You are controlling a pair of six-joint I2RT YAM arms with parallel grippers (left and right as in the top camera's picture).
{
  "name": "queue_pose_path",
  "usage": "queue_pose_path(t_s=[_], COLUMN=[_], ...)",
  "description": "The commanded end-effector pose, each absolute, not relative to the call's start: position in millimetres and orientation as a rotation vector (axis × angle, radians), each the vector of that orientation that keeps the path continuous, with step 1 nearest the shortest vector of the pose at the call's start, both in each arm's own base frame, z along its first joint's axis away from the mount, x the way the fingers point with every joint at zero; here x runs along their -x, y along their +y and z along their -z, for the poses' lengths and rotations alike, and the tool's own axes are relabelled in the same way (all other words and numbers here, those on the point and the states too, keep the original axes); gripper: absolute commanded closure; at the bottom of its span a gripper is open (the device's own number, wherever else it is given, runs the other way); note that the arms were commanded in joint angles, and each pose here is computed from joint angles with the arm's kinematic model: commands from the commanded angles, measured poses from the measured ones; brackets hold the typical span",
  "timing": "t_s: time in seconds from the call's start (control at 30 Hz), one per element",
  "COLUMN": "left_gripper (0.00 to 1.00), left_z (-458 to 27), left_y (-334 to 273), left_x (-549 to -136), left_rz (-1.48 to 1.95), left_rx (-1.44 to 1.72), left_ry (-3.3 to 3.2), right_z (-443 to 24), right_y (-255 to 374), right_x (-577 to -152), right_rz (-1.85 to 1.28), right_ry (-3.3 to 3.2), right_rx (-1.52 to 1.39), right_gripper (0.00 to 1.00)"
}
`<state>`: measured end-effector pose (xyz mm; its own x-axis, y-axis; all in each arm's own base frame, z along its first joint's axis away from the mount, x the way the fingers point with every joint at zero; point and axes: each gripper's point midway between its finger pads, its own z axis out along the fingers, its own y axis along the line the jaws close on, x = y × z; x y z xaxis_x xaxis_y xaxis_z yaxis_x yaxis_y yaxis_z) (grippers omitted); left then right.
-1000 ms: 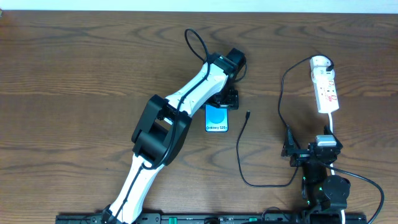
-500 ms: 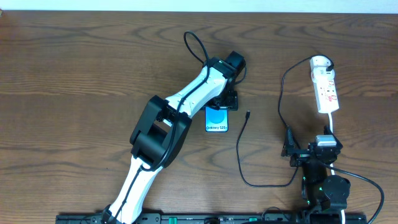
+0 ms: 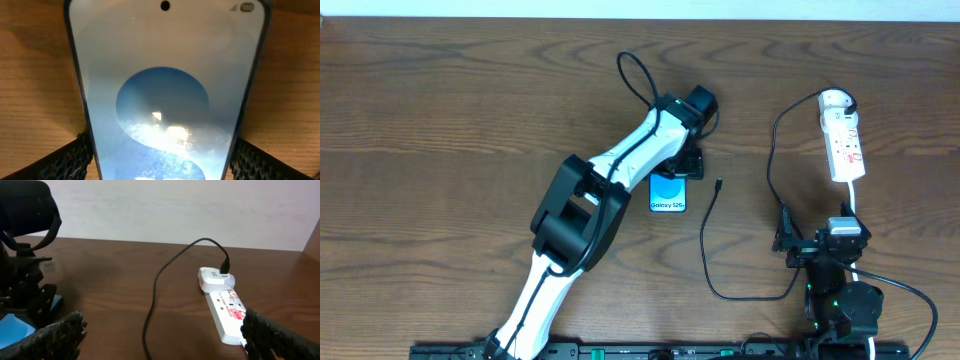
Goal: Plug charger to phone and switch on socket
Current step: 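Lower the left gripper and close it on the phone's top edge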
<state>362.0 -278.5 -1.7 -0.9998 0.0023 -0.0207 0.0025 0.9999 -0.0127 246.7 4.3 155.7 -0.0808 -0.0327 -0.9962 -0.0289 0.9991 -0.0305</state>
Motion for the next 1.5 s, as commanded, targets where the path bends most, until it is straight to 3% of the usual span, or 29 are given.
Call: queue_pose_path(t_s=[0.0,0.37,0.67,0.93,1.27,1.47], left_gripper=[0.11,0.12,0.24,0.24,0.24,0.24], left_z=[30,30,30,25,-23,-78], left_y=[-266,-265,-265,-264,-258,-252], left_x=[-344,-343,-343,-344,-351,-351], left_rz=[-0.125,-0.129,-0.132,-0.125,-0.06,0.035], left_rx=[-0.001,-0.001,-0.001,0.0,0.031,0.058], left_ry=[3.172,3.175,3.177,3.172,3.124,3.064], right_z=[-154,-154,-154,-154,-154,-154], right_y=[7,7,7,7,7,7], right_x=[-246,-246,-246,-246,-246,-246], right_rz=[-0.012,-0.012,-0.012,-0.012,-0.012,-0.012], right_ry=[1.654,1.654,1.654,1.654,1.654,1.654], right_rx=[0.047,0.047,0.047,0.047,0.047,0.047], right_gripper=[0.01,0.01,0.01,0.01,0.01,0.01])
